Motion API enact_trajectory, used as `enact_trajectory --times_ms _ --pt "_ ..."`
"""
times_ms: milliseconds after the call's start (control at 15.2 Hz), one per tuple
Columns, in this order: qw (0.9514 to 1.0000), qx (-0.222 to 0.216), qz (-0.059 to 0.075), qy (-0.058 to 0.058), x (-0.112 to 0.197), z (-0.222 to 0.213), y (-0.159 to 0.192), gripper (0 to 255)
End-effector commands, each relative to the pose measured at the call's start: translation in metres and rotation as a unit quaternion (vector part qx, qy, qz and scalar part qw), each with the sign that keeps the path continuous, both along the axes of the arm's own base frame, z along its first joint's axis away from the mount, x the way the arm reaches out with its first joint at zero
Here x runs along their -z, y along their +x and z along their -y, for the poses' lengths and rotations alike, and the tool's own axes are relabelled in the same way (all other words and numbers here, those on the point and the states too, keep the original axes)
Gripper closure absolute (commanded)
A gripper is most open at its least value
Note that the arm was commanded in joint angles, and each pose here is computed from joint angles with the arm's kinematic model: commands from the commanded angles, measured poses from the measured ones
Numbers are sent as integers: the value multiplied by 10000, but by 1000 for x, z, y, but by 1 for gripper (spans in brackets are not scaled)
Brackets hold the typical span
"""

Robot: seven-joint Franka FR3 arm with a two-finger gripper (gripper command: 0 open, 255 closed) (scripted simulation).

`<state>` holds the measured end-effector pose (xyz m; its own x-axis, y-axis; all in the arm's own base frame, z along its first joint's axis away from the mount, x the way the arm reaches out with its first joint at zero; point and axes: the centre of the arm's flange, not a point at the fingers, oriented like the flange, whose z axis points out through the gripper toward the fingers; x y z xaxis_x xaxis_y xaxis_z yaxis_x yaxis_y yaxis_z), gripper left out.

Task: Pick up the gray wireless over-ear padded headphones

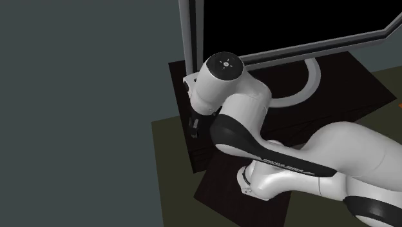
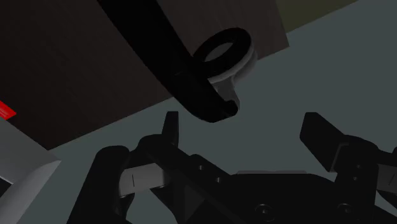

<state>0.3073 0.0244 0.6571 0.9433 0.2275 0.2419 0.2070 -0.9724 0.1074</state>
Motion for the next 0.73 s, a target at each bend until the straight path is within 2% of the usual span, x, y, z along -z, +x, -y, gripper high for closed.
enact_trajectory --times_ms 0,66,198,330,396,528,594,660 --pt "10000 0 0 0 0 0 0 0" --pt "9994 -316 -120 15 -3 11 -7 0" --pt "9949 -945 -360 45 -10 34 -19 0" --pt "9857 -1571 -597 75 -17 59 -27 0" --pt "9795 -1881 -715 90 -21 71 -30 0" --pt "9637 -2495 -949 119 -28 97 -32 0" --pt "9611 -2580 -981 123 -29 101 -33 0" --pt "9611 -2580 -981 123 -24 101 -33 0"
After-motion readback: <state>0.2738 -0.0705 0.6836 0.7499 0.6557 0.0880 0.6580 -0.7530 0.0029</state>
